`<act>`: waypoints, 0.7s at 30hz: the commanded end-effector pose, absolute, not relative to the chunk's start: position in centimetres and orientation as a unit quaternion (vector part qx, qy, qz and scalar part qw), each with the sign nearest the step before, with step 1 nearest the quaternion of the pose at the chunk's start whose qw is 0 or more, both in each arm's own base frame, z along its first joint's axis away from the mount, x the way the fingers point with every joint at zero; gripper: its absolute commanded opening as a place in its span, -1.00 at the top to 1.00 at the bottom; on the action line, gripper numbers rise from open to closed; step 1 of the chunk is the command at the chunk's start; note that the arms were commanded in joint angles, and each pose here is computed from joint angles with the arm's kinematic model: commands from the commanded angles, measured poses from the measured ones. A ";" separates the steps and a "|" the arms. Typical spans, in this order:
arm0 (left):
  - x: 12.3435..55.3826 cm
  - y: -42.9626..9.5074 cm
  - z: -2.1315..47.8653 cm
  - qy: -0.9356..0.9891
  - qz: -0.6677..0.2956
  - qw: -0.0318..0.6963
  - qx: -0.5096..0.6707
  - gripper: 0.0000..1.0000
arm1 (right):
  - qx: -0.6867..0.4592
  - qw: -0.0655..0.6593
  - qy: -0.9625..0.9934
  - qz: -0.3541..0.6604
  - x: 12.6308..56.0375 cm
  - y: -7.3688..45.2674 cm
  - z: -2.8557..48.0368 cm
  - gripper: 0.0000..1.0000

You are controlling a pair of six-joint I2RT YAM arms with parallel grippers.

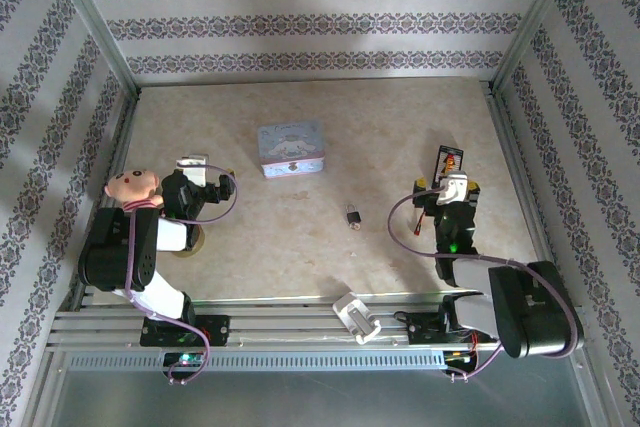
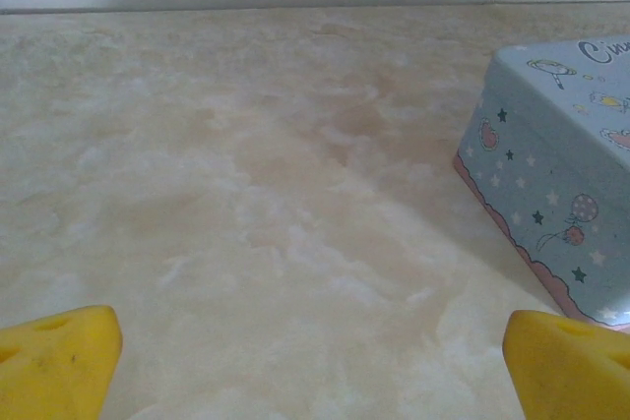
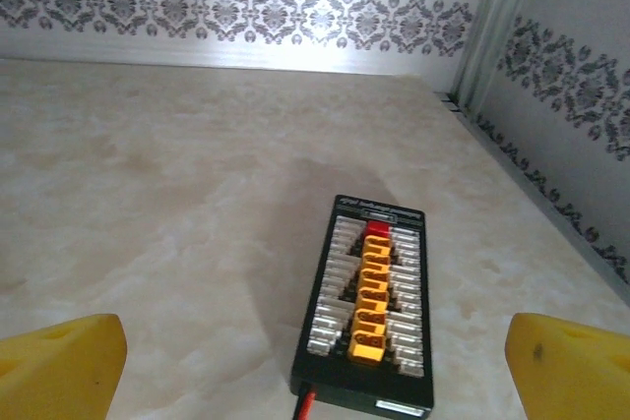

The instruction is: Unlock a padlock with a key

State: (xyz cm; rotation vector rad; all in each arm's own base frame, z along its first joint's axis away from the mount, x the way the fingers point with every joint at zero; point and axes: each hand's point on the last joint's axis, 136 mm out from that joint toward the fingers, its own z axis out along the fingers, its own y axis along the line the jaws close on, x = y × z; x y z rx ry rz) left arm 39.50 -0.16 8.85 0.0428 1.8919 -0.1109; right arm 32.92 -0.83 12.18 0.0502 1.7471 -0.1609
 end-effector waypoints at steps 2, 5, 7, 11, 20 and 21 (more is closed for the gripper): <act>39.7 0.3 9.0 0.808 -0.045 0.587 0.008 -0.99 | 0.011 0.678 0.734 -0.035 33.8 0.2 14.1 -0.96; 39.7 0.2 9.1 0.808 -0.046 0.587 0.009 -0.99 | -0.002 0.680 0.733 -0.023 34.6 0.9 13.4 -0.97; 39.7 0.2 9.0 0.808 -0.046 0.587 0.009 -0.99 | 0.005 0.675 0.737 -0.025 35.0 0.7 12.6 -0.96; 39.7 0.2 9.1 0.808 -0.046 0.588 0.009 -0.99 | 0.031 0.665 0.746 -0.026 36.1 -0.3 11.7 -0.96; 39.7 0.3 9.1 0.808 -0.045 0.588 0.008 -0.99 | 0.102 0.647 0.755 -0.020 36.8 -3.4 11.2 -0.97; 39.7 0.3 9.0 0.808 -0.045 0.587 0.009 -0.99 | 0.097 0.644 0.759 -0.017 37.1 -3.1 11.2 -0.96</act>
